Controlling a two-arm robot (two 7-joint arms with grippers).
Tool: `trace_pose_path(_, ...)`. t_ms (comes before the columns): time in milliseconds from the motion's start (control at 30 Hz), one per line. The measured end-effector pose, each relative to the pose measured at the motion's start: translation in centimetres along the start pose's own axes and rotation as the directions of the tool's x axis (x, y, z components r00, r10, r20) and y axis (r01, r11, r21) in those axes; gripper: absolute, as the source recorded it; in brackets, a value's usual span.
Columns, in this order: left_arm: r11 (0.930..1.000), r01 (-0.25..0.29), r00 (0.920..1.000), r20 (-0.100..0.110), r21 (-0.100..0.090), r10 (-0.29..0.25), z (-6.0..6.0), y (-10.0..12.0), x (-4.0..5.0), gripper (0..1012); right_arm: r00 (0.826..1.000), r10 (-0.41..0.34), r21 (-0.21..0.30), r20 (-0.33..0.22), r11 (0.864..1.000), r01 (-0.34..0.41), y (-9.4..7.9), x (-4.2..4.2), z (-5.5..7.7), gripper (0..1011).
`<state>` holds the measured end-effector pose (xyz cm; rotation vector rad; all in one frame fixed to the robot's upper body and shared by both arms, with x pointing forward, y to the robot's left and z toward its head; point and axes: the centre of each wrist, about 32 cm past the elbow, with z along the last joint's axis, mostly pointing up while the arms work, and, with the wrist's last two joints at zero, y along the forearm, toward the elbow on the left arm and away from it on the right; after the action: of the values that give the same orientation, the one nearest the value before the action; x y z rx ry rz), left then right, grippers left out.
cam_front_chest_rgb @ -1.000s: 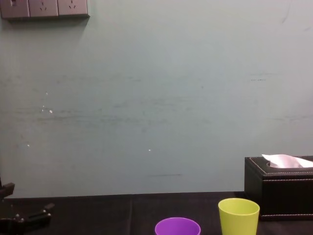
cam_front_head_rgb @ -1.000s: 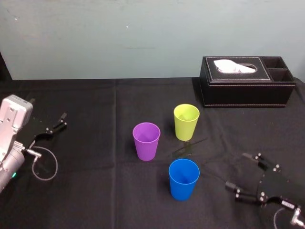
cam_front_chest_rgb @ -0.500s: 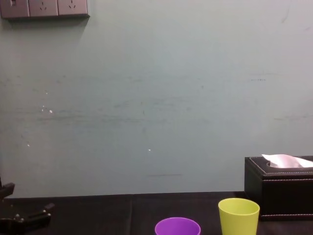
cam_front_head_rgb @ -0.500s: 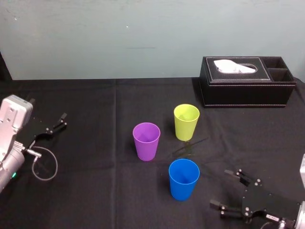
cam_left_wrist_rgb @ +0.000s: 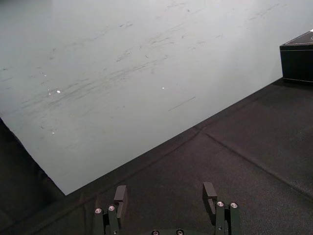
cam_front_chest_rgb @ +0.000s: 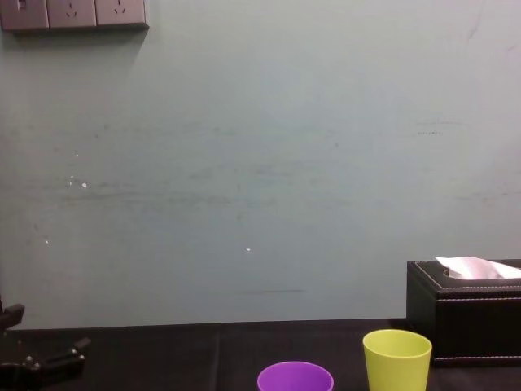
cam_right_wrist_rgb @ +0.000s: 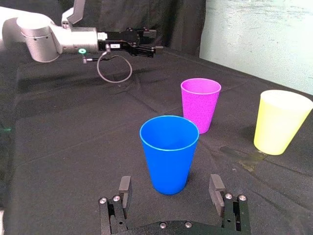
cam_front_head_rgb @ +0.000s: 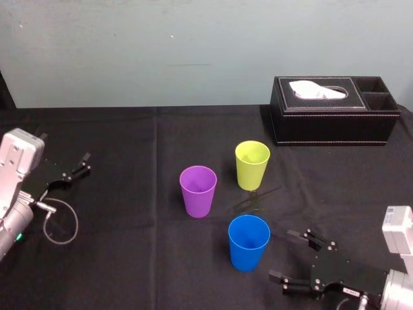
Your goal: Stack the three plastic cups sequentially using one hand.
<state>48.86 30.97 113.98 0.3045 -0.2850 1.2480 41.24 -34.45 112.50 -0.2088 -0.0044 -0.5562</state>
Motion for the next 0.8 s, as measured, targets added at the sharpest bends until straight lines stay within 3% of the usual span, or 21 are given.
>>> trace_pose_path(800, 1.0000, 0.000, 1.0000, 0.000, 0.000, 0.000, 0.0, 0.0, 0.00, 1011, 0.999, 0.020, -0.002, -0.026, 1.000, -0.020, 3.2, 0.99, 0.4, 1004)
